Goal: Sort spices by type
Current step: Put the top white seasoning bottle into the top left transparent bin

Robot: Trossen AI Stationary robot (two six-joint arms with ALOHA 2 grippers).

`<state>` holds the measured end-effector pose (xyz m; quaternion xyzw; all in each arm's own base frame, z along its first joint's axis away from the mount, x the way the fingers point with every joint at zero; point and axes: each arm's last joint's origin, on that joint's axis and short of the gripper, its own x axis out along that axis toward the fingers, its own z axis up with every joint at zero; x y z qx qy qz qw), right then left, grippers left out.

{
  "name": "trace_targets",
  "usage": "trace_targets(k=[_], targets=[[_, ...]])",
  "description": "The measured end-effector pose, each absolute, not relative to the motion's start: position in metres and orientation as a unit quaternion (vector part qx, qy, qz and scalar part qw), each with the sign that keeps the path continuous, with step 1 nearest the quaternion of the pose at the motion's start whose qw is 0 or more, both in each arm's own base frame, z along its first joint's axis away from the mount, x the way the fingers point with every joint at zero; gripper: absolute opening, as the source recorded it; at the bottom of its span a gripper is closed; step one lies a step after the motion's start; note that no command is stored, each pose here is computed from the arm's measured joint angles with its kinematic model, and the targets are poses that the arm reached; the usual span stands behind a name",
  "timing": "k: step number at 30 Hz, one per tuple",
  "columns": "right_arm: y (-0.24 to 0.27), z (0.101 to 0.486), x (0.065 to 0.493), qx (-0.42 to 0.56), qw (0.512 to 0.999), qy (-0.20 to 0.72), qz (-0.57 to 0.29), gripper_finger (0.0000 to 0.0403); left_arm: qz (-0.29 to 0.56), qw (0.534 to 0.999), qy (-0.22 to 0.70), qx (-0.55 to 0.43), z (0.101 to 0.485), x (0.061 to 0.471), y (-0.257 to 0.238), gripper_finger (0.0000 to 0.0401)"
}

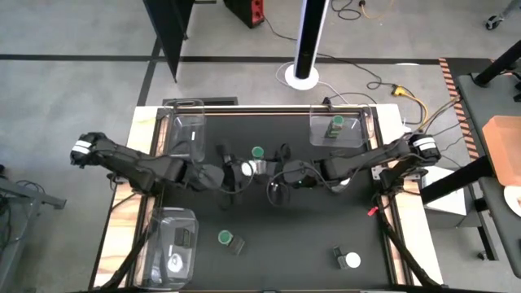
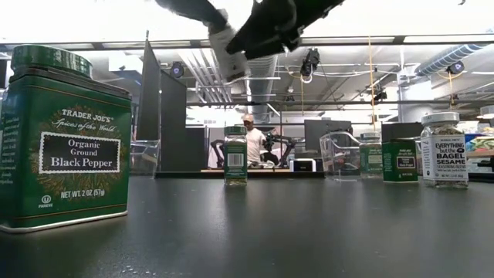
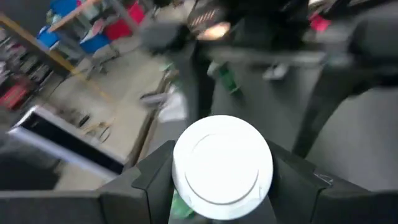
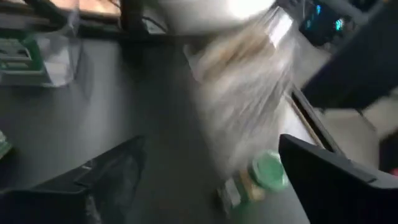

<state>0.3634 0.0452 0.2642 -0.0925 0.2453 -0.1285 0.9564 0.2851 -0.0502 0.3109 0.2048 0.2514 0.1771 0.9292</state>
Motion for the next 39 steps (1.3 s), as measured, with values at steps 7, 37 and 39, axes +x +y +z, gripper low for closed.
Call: trace_targets(k=[7, 37, 39], targets=[[0.043, 0.259, 0.352, -0.065, 0.941, 0.284, -0.170, 0.0372, 0.282, 0.865, 0.366, 0.194, 0.337, 0.255, -0.021, 0.0184], [0.042, 0.228, 0.345, -0.053, 0.946, 0.268, -0.173, 0.0363, 0.568, 0.724, 0.338, -0.196, 0.274, 0.140, 0.111, 0.0184], [0.041, 0.225, 0.344, -0.050, 0.948, 0.261, -0.173, 0.0363, 0.583, 0.716, 0.322, -0.208, 0.269, 0.138, 0.111, 0.0184]])
